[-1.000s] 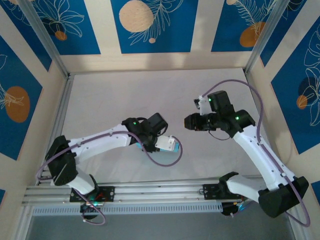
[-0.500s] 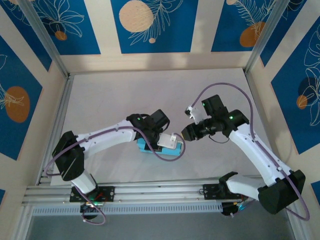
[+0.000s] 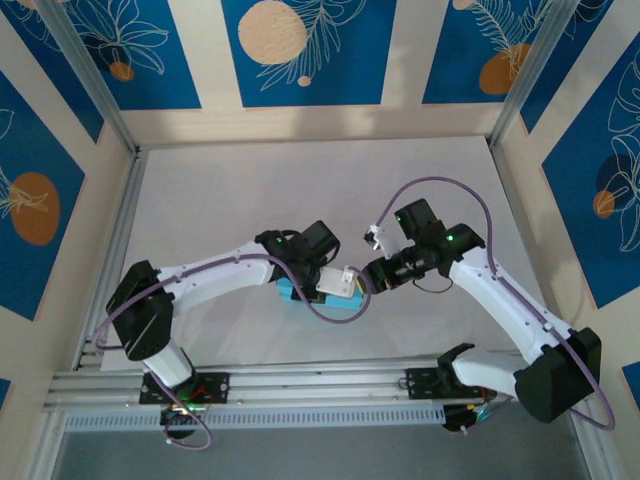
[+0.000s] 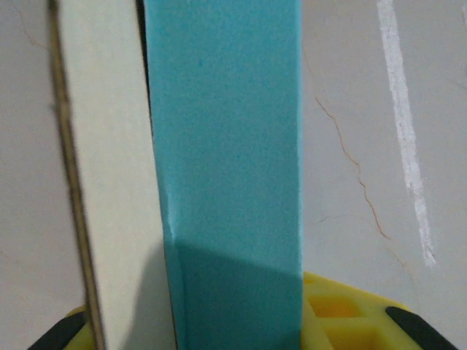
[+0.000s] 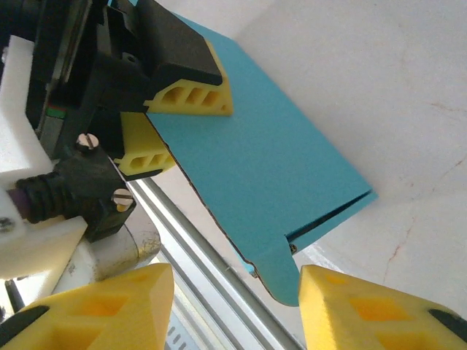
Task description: Fold the paper box
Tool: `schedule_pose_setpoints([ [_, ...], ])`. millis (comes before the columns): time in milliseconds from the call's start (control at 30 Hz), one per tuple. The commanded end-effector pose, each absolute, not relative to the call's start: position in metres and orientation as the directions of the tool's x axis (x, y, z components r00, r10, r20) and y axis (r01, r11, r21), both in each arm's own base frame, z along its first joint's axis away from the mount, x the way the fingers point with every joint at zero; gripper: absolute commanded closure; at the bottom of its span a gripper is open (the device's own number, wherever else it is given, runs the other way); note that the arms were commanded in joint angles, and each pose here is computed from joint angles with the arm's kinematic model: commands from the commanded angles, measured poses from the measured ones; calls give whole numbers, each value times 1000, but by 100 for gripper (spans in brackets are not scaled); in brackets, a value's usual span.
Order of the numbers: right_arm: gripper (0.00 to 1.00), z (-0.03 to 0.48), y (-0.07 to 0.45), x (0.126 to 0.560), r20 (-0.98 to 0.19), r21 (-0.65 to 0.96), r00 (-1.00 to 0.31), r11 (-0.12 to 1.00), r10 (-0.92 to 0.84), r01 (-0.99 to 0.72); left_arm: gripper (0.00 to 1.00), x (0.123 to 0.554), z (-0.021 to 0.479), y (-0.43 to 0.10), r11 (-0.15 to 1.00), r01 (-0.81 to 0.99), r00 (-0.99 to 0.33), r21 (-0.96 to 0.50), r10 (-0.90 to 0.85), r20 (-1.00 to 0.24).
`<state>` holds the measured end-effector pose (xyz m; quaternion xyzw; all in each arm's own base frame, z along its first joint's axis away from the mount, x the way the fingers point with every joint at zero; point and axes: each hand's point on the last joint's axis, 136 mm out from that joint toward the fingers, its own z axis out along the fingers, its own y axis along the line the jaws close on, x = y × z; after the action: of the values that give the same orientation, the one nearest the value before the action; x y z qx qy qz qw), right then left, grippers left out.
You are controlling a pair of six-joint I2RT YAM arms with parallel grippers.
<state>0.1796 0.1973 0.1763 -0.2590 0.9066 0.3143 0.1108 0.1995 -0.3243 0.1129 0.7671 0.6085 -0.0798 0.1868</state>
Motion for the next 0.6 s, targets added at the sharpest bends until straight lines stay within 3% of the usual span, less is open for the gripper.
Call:
schedule_pose_setpoints([
  [0, 52, 168, 197, 179, -328, 513, -855, 684, -402, -519, 68, 203, 102, -323, -174, 967, 232, 187, 906, -354],
  [133, 57, 161, 196, 178, -293, 499, -858, 698, -422, -514, 67, 206, 103, -323, -157, 967, 223, 202, 904, -366],
  [367, 58, 155, 193, 178, -273, 464, -855, 718, -441, -518, 66, 211, 101, -324, -149, 963, 225, 225, 904, -363],
  [567, 79, 154, 191, 183, -271, 446, -854, 728, -444, -520, 63, 210, 100, -323, -143, 962, 224, 234, 901, -372],
])
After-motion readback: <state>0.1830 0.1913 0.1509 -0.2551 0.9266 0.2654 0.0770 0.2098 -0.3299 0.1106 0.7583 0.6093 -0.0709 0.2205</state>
